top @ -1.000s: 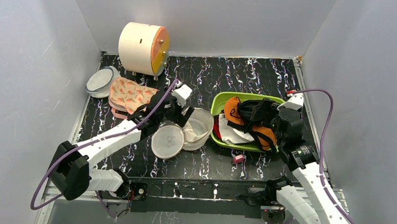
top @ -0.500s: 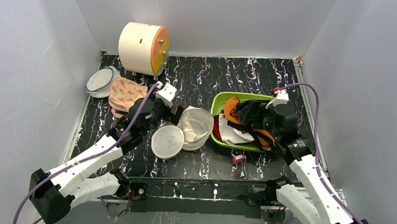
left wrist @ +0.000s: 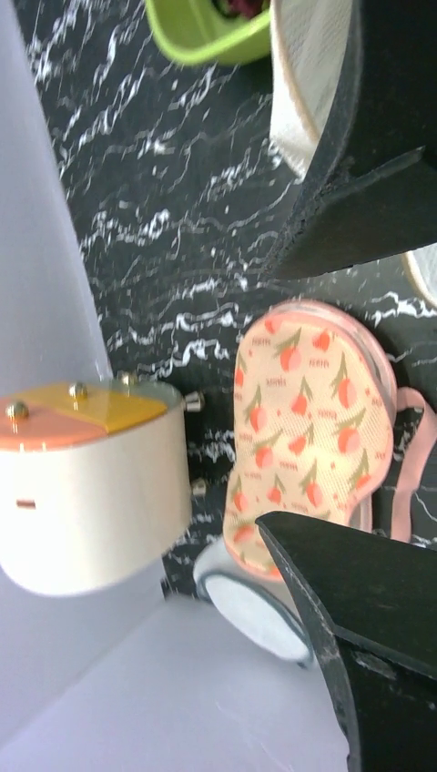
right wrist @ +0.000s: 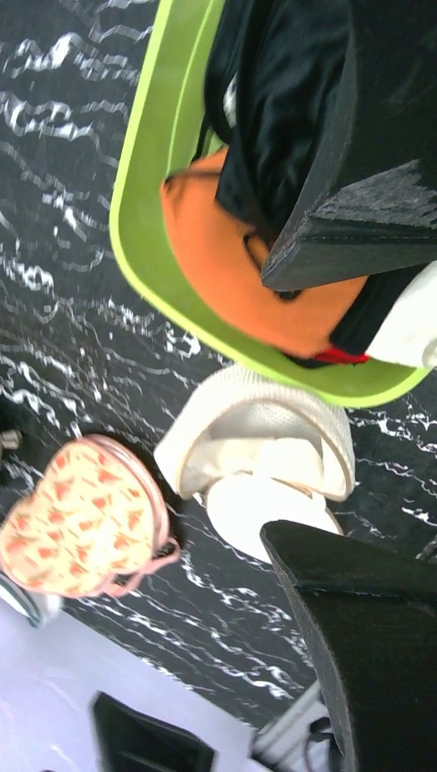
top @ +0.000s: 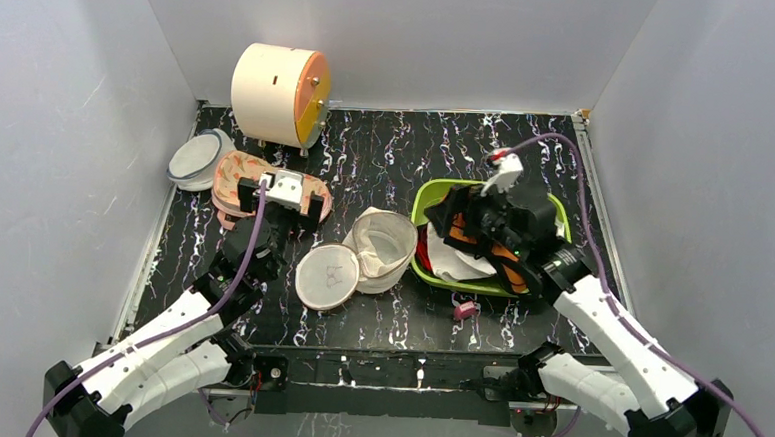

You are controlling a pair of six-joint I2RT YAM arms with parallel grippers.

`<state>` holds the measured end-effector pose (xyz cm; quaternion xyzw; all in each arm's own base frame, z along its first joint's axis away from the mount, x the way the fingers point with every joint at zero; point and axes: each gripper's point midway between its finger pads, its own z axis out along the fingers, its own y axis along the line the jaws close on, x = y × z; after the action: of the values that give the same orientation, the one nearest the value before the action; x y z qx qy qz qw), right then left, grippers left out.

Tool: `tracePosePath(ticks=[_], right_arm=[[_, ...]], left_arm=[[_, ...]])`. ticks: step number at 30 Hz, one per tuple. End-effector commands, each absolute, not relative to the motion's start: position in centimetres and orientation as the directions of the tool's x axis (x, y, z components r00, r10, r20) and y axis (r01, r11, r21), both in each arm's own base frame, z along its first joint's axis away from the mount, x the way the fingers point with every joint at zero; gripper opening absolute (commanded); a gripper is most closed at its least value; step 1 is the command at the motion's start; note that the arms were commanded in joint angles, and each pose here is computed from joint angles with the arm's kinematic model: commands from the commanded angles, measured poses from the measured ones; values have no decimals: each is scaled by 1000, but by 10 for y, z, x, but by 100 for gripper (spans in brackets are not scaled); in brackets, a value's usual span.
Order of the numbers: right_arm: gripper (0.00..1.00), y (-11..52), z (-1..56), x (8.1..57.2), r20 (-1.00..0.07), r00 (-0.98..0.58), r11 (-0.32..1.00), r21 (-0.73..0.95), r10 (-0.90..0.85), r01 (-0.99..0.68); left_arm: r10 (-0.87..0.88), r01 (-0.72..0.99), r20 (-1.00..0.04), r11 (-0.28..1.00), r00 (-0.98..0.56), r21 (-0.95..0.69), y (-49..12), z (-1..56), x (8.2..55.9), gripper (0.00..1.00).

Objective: Unzip the laundry bag and remove the bra

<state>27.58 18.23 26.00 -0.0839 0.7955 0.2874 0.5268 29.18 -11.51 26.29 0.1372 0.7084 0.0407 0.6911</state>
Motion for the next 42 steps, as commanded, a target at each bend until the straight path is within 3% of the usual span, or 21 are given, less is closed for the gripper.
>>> tracePosePath(ticks=[1, 8, 12, 16, 21, 23, 26, 35, 39, 42], right_arm=[[98, 231, 308, 275, -954, -276, 789, 259, 118, -557], [98, 320, 268, 242, -967, -211, 722, 44, -142, -690], [98, 360, 238, 216, -939, -94, 652, -156, -331, -742], [98, 386, 216, 185, -847, 154, 502, -437, -509, -746], [98, 404, 201, 160, -776, 325, 320, -547, -541, -773], [98, 405, 186, 148, -696, 433, 185, -624, -573, -759], [98, 401, 176, 143, -574, 558, 115, -752, -599, -649], [94, 409, 137, 155, -359, 636, -40, -852, -683, -522], [91, 419, 113, 148, -318, 668, -139, -832, -673, -537], [90, 426, 107, 148, -319, 672, -137, -835, -668, -532]], left_arm=[[232, -64, -972, 971, 43, 229, -81, 286, 291, 98], [279, -86, -960, 957, -11, 279, -80, 281, 297, 98], [278, -116, -961, 954, -3, 276, -73, 286, 294, 98], [274, -125, -962, 955, 13, 270, -71, 290, 293, 98], [288, -109, -958, 952, -7, 287, -76, 282, 297, 98], [294, -113, -955, 949, -20, 295, -76, 280, 299, 98], [282, -152, -959, 947, -24, 282, -70, 278, 298, 98], [266, -166, -963, 949, -27, 267, -64, 275, 302, 98], [255, -178, -966, 950, -30, 257, -61, 274, 303, 98], [243, -178, -970, 953, -31, 244, -60, 274, 305, 98]])
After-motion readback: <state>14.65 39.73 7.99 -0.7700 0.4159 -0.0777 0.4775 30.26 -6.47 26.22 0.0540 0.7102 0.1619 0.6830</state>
